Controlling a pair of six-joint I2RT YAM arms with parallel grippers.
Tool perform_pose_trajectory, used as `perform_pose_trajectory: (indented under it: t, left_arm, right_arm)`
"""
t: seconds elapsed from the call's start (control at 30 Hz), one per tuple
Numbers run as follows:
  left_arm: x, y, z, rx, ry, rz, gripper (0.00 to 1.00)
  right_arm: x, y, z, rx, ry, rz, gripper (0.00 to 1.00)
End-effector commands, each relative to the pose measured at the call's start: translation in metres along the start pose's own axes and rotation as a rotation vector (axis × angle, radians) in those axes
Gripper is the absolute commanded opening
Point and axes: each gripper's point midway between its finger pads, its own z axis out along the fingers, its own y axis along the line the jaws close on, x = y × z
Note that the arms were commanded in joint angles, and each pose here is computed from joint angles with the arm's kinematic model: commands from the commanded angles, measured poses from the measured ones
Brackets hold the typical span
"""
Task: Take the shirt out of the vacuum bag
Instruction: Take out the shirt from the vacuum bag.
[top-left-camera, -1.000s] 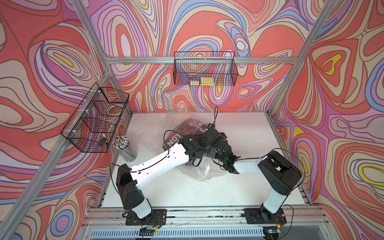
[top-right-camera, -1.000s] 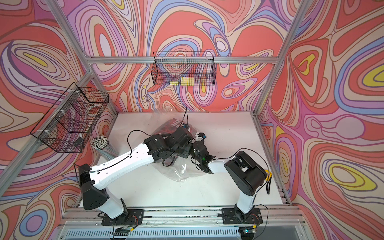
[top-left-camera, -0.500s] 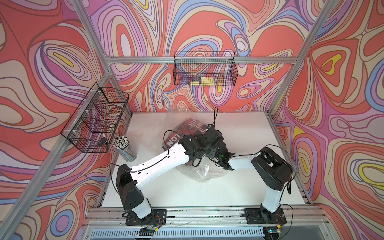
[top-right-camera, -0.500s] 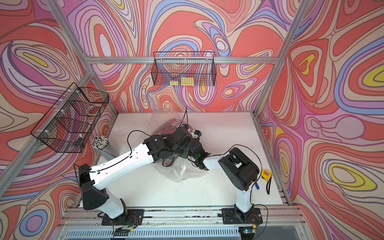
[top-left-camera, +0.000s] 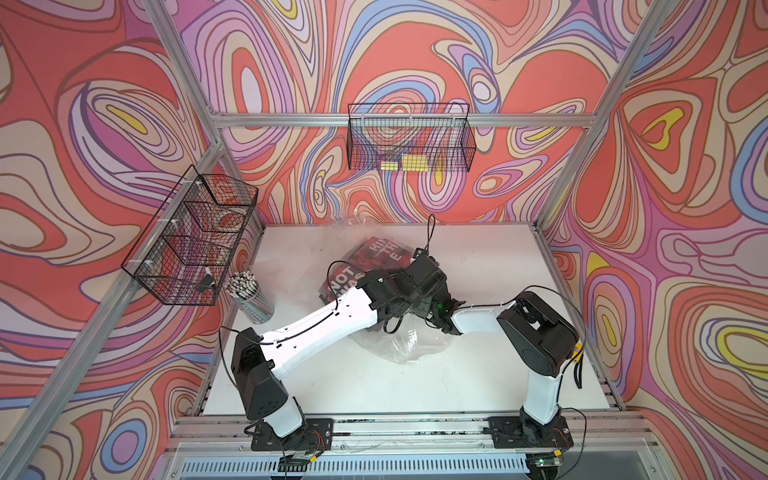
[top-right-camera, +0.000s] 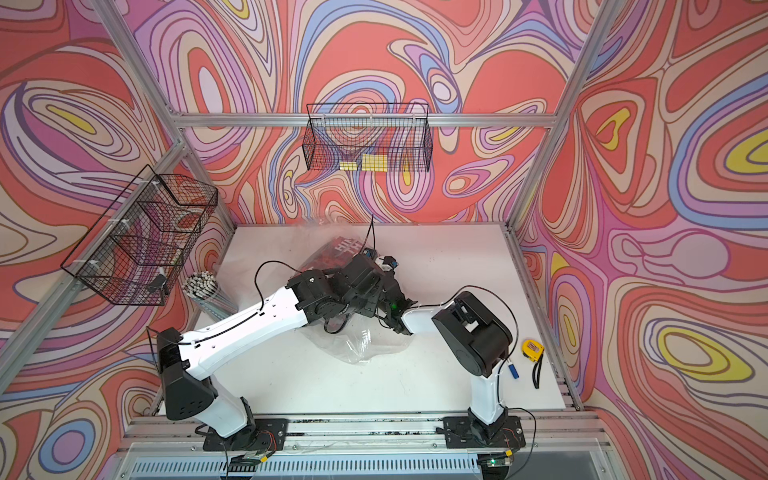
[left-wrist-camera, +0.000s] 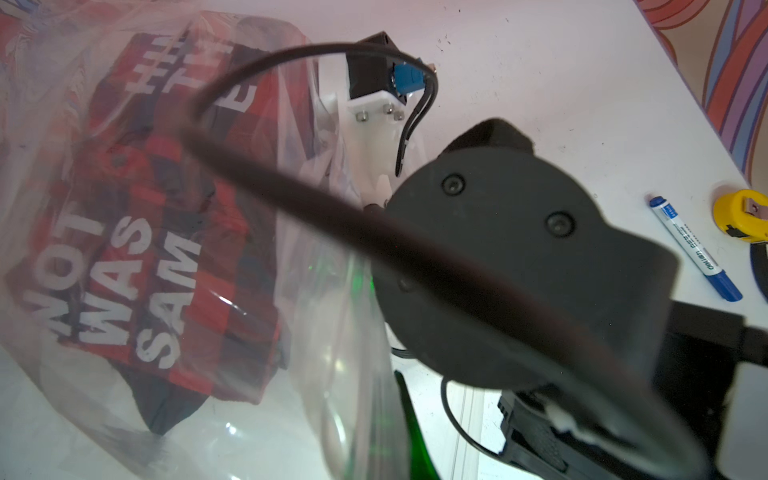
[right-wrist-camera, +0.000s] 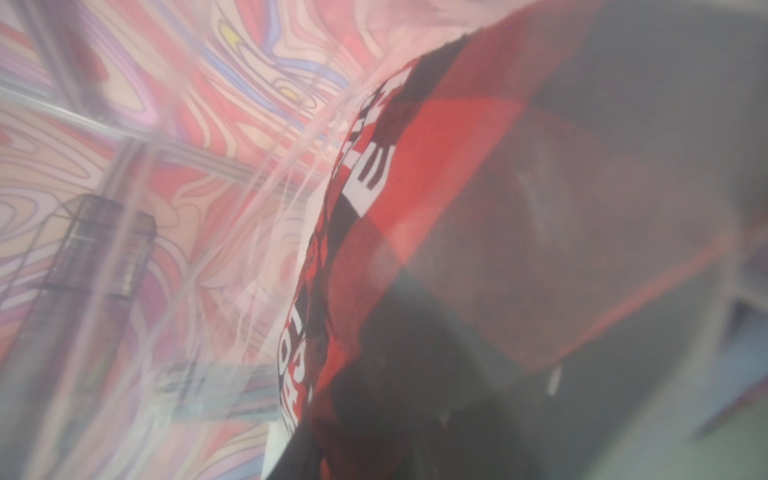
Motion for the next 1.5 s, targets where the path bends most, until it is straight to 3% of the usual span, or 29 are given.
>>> perform_pose_trajectory:
  t: [0.0, 0.07, 0.17, 0.37, 0.53, 1.03, 1.47]
  left_arm:
    - [-0.001, -0.005, -0.016, 0.043, -0.015, -0.004, 0.0]
    - [0.0, -0.005, -0.015, 0.042, -0.012, -0.002, 0.0]
    - [0.0, -0.005, -0.015, 0.044, -0.011, -0.002, 0.0]
    - [0.004, -0.004, -0.012, 0.041, -0.012, -0.006, 0.0]
    - [0.007, 0.001, -0.01, 0.022, -0.017, -0.007, 0.0]
    - [0.006, 0.007, -0.003, -0.01, -0.022, -0.002, 0.0]
    - [-0.002, 0.026, -0.004, -0.02, -0.029, -0.047, 0.0]
  right_arm:
    - [0.013, -0.005, 0.005, 0.009, 0.066, -0.003, 0.33]
    - [0.018, -0.006, 0.004, 0.013, 0.099, -0.001, 0.43]
    - [0.022, -0.001, -0.001, -0.01, 0.115, -0.007, 0.44]
    - [0.021, 0.016, -0.008, -0.036, 0.154, -0.048, 0.08]
    - [0.011, 0.031, -0.02, -0.03, 0.149, -0.093, 0.0]
    - [0.003, 0.048, -0.049, -0.056, 0.133, -0.115, 0.0]
    - [-0.002, 0.044, -0.098, -0.005, 0.121, -0.151, 0.0]
